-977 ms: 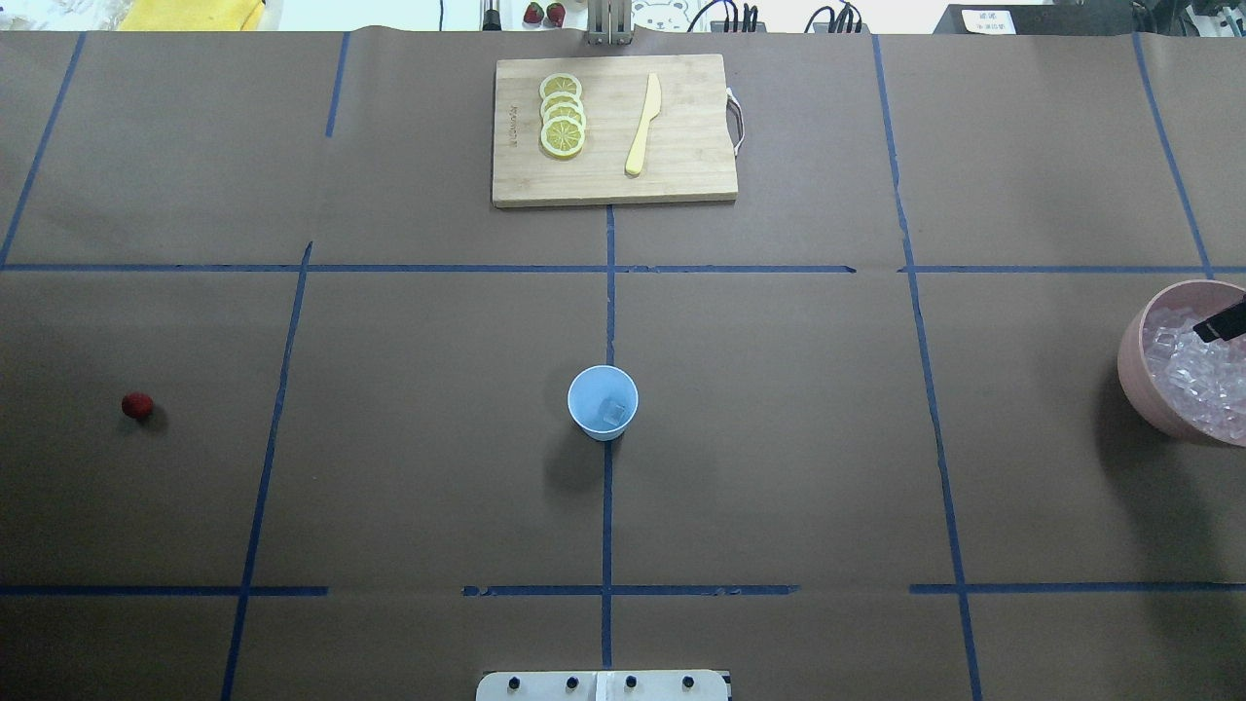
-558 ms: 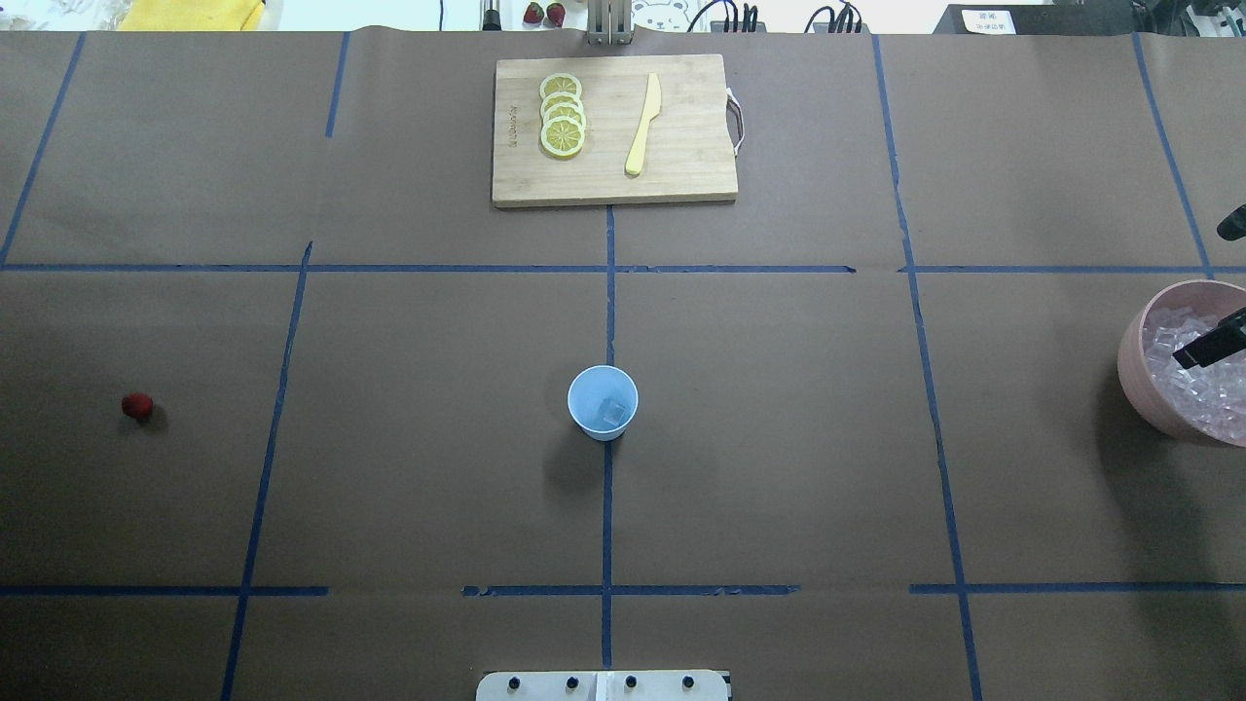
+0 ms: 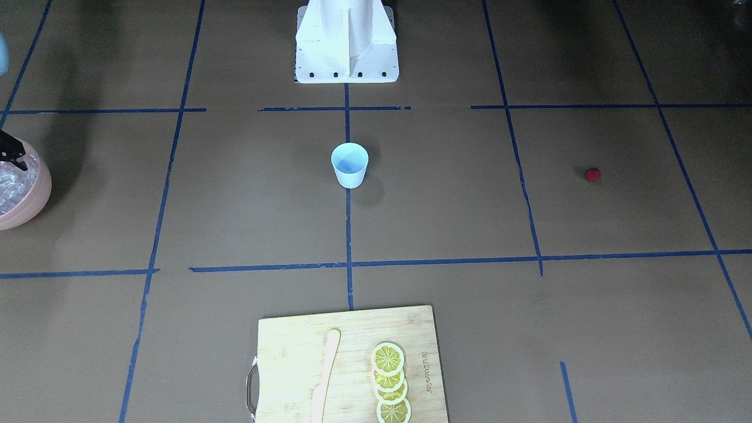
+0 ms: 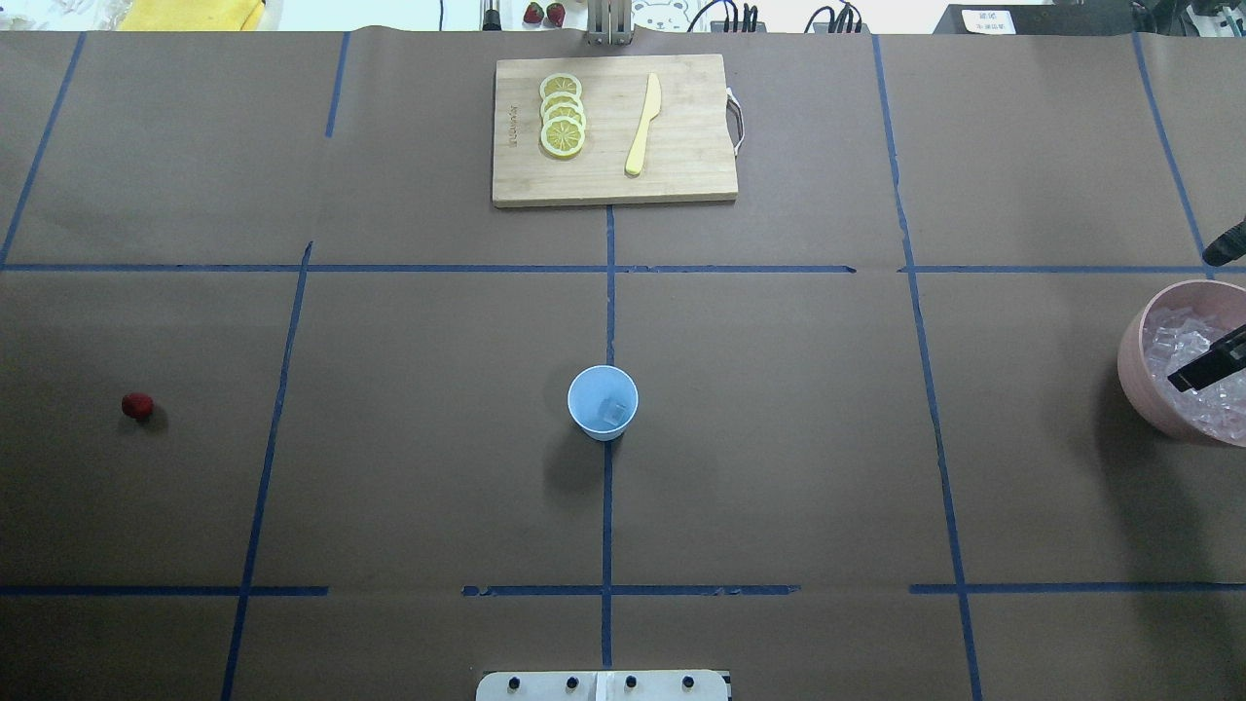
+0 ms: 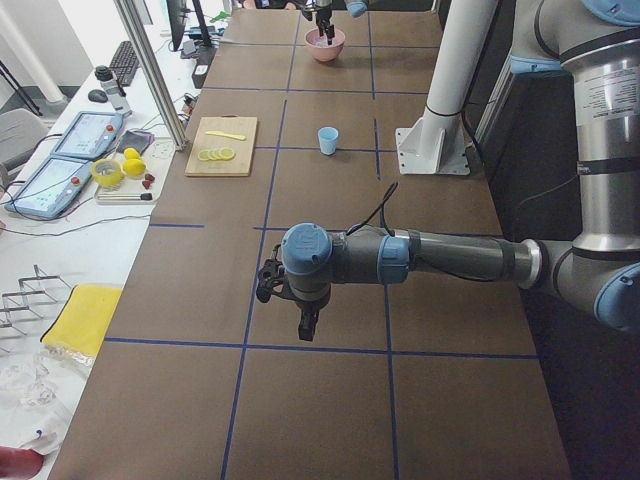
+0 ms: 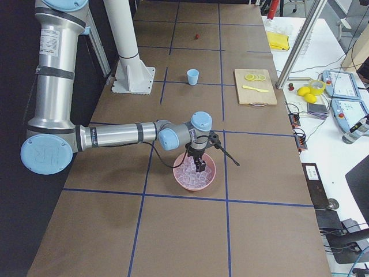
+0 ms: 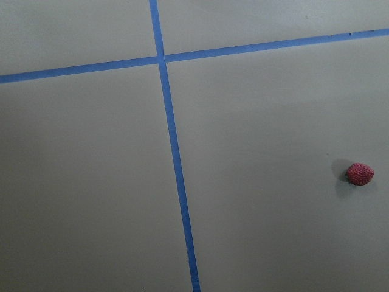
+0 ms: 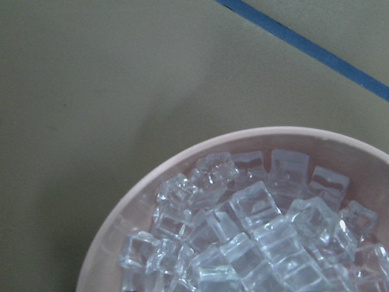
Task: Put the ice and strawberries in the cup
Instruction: 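Grasp more ice cubes from the pink bowl with the right gripper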
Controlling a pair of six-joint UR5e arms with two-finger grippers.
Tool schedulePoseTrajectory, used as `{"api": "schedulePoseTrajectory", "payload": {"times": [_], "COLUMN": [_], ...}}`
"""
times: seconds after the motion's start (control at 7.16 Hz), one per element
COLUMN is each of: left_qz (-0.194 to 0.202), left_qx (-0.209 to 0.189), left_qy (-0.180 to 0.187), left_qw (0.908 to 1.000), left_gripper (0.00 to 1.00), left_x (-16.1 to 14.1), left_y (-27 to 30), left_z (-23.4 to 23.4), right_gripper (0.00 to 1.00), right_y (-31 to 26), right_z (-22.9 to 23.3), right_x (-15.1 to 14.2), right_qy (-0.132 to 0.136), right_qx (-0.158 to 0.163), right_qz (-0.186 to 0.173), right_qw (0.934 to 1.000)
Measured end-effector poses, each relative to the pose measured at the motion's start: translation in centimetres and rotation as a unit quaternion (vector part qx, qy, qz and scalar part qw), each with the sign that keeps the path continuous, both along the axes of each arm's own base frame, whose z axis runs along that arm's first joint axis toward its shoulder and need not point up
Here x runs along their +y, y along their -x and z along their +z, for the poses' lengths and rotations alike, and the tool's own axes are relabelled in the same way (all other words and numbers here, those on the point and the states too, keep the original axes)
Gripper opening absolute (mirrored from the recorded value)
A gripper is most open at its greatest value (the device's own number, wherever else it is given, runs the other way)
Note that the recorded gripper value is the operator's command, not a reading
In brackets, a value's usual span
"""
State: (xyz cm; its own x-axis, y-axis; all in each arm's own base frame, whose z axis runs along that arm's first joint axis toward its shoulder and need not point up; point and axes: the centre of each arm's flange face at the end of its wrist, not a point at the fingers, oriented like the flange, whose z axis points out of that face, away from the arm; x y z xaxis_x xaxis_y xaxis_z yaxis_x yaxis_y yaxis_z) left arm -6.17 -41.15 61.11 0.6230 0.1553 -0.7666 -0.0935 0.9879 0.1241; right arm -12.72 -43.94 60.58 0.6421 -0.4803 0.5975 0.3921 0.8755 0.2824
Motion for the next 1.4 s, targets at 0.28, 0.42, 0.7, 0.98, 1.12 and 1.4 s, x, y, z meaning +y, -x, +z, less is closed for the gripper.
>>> {"api": "schedulePoseTrajectory", "payload": {"times": [0.28, 0.42, 0.7, 0.98, 1.12, 1.4], "left_qz": [0.0, 0.0, 0.0, 0.0, 0.0, 0.0], "left_qx": [0.0, 0.0, 0.0, 0.0, 0.0, 0.0], "left_qy": [0.0, 0.0, 0.0, 0.0, 0.0, 0.0], "left_qw": [1.0, 1.0, 1.0, 1.0, 1.0, 1.0], "left_gripper": [1.0, 1.0, 1.0, 1.0, 1.0, 1.0], "left_x": [0.0, 0.0, 0.0, 0.0, 0.0, 0.0], "left_y": [0.0, 0.0, 0.0, 0.0, 0.0, 0.0], "left_z": [0.0, 0.0, 0.0, 0.0, 0.0, 0.0], "right_gripper": [0.1, 0.08, 0.04, 0.01, 0.01, 0.01], "right_y": [0.4, 0.4, 0.3, 0.0, -0.8, -2.3], "right_z": [-0.1, -0.3, -0.5, -2.0, -3.2, -6.3], "right_x": [0.1, 0.1, 0.2, -0.1, -0.7, -2.9], "right_qy": [-0.001, -0.004, -0.006, -0.016, -0.021, -0.001], "right_qx": [-0.001, -0.002, -0.004, -0.011, -0.016, -0.03], "right_qz": [-0.006, -0.007, -0.007, -0.002, 0.013, 0.086], "right_qw": [1.0, 1.0, 1.0, 0.9998, 0.9996, 0.9958]}}
